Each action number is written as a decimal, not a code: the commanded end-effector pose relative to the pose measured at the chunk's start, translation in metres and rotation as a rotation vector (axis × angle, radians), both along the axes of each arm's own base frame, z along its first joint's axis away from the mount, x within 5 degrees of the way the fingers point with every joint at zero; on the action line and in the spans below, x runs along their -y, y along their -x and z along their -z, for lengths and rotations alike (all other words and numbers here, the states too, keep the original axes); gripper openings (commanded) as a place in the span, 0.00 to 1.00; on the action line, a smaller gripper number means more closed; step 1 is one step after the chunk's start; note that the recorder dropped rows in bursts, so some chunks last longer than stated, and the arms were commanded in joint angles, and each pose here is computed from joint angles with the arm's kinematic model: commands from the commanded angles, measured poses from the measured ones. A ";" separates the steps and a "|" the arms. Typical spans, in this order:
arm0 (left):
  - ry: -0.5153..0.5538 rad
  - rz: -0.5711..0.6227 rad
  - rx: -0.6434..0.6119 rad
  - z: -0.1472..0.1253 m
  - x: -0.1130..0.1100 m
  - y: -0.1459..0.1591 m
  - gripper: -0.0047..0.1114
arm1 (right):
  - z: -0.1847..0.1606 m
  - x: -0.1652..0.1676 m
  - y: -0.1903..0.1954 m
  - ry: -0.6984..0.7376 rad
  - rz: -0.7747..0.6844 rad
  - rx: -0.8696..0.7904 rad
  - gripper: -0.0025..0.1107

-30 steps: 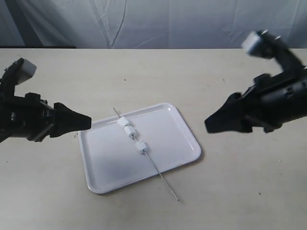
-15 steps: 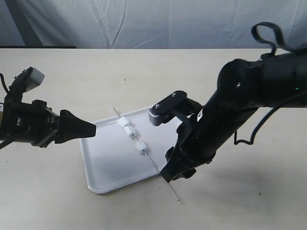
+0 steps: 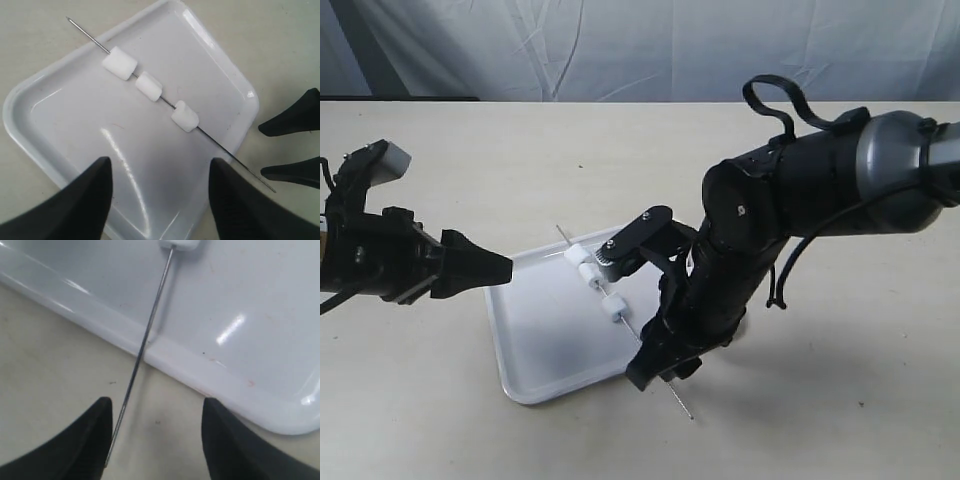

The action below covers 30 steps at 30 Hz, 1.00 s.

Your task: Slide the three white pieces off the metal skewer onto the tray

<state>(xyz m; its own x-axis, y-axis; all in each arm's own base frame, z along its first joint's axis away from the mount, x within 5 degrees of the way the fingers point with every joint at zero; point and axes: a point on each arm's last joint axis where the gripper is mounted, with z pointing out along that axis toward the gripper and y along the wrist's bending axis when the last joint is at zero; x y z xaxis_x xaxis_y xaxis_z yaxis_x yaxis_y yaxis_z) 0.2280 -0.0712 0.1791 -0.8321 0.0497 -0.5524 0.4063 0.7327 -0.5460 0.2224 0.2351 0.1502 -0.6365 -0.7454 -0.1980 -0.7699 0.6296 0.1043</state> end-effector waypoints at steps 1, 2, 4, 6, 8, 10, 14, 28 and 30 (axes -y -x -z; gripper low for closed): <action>0.002 0.003 0.004 -0.001 0.001 -0.001 0.52 | 0.006 -0.008 0.001 0.016 -0.016 -0.006 0.48; 0.002 0.003 0.004 -0.001 0.001 -0.001 0.52 | 0.006 -0.010 0.002 0.018 -0.017 -0.010 0.48; 0.002 0.003 0.004 -0.001 0.001 -0.001 0.52 | 0.009 -0.012 0.004 0.024 -0.015 -0.016 0.48; 0.002 0.002 0.004 -0.001 0.001 -0.001 0.52 | 0.009 -0.013 0.006 0.026 -0.016 -0.019 0.48; 0.003 0.004 0.004 -0.001 0.001 -0.001 0.52 | 0.011 -0.014 0.007 0.040 -0.003 -0.027 0.48; 0.004 0.002 0.002 -0.001 0.001 -0.001 0.52 | 0.011 -0.013 0.007 0.052 0.010 -0.031 0.48; 0.007 0.005 0.002 -0.001 0.001 -0.001 0.52 | 0.012 -0.012 0.008 0.057 0.025 -0.044 0.48; 0.013 0.011 0.000 -0.001 0.002 0.000 0.52 | 0.012 -0.012 0.014 0.076 0.049 -0.101 0.47; 0.019 0.016 -0.002 -0.002 0.002 0.000 0.52 | 0.013 -0.017 0.019 0.077 0.019 -0.090 0.47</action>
